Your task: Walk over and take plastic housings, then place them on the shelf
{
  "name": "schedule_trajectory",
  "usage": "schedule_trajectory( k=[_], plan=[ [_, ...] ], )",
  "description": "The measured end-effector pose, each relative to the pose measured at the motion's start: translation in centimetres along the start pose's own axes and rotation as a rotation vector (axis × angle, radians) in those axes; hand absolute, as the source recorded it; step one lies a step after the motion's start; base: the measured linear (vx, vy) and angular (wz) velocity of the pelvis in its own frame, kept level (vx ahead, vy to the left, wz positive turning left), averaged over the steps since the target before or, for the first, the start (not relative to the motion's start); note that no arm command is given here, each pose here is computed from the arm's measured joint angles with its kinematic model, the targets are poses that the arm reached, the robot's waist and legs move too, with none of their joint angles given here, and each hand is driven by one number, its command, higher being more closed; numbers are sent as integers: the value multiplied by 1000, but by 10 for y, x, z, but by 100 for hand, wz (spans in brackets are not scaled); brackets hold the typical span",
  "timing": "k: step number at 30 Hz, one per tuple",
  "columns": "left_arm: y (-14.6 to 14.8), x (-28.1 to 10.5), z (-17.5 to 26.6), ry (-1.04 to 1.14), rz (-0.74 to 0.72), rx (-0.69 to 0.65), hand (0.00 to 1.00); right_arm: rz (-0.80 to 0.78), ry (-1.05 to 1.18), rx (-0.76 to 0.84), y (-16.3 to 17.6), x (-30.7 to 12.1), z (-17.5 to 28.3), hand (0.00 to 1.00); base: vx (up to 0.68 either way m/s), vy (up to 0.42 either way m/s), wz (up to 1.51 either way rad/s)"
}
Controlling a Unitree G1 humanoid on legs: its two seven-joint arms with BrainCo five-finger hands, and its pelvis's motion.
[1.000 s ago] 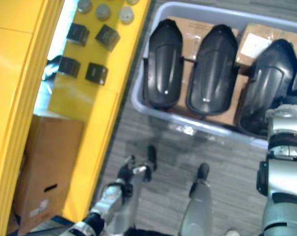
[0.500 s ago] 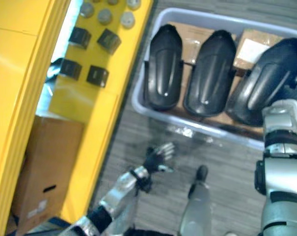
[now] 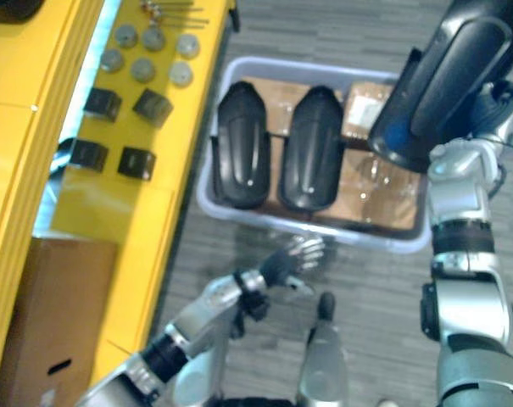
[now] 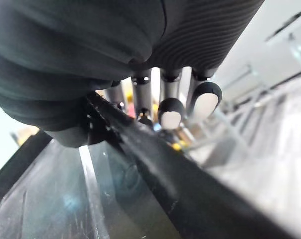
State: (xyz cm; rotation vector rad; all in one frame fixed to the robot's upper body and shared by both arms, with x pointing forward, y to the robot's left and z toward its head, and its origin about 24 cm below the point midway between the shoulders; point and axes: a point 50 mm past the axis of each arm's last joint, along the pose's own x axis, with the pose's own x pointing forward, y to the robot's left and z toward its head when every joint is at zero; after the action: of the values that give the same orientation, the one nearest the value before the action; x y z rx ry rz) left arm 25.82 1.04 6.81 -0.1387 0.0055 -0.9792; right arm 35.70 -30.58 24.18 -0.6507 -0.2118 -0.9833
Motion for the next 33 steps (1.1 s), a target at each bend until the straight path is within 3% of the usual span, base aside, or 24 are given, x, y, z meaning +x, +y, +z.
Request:
schedule_trajectory(
  k=[9, 10, 14, 20, 24, 25, 27, 33],
  plan=[
    [49, -49, 57, -166, 307, 141, 0, 8, -122, 25, 8, -42, -5, 100, 67, -11, 13],
    [62, -61, 75, -234, 419, 174, 0, 6, -172, 26, 8, -47, -3, 100, 74, 11, -8],
    [83, -80, 97, -323, 629, 213, 0, -20, -340, 81, 2, -53, 17, 100, 49, 10, -14],
    [101, -72, 107, -365, 760, 198, 0, 61, -494, 140, 19, -77, 37, 100, -19, 20, -11],
    [101, -60, 88, -315, 764, 113, 0, 117, -564, 140, 32, -92, 45, 100, -90, 14, -1],
    [89, -44, 73, -265, 673, 7, 0, 141, -609, 129, 42, -105, 49, 100, -161, 14, 5],
    [85, -38, 62, -226, 627, -86, 0, 154, -635, 133, 44, -109, 51, 100, -108, 29, 1],
    [57, -15, 36, -123, 495, -161, 0, 195, -680, 157, 59, -134, 54, 100, -10, 16, 2]
  ],
)
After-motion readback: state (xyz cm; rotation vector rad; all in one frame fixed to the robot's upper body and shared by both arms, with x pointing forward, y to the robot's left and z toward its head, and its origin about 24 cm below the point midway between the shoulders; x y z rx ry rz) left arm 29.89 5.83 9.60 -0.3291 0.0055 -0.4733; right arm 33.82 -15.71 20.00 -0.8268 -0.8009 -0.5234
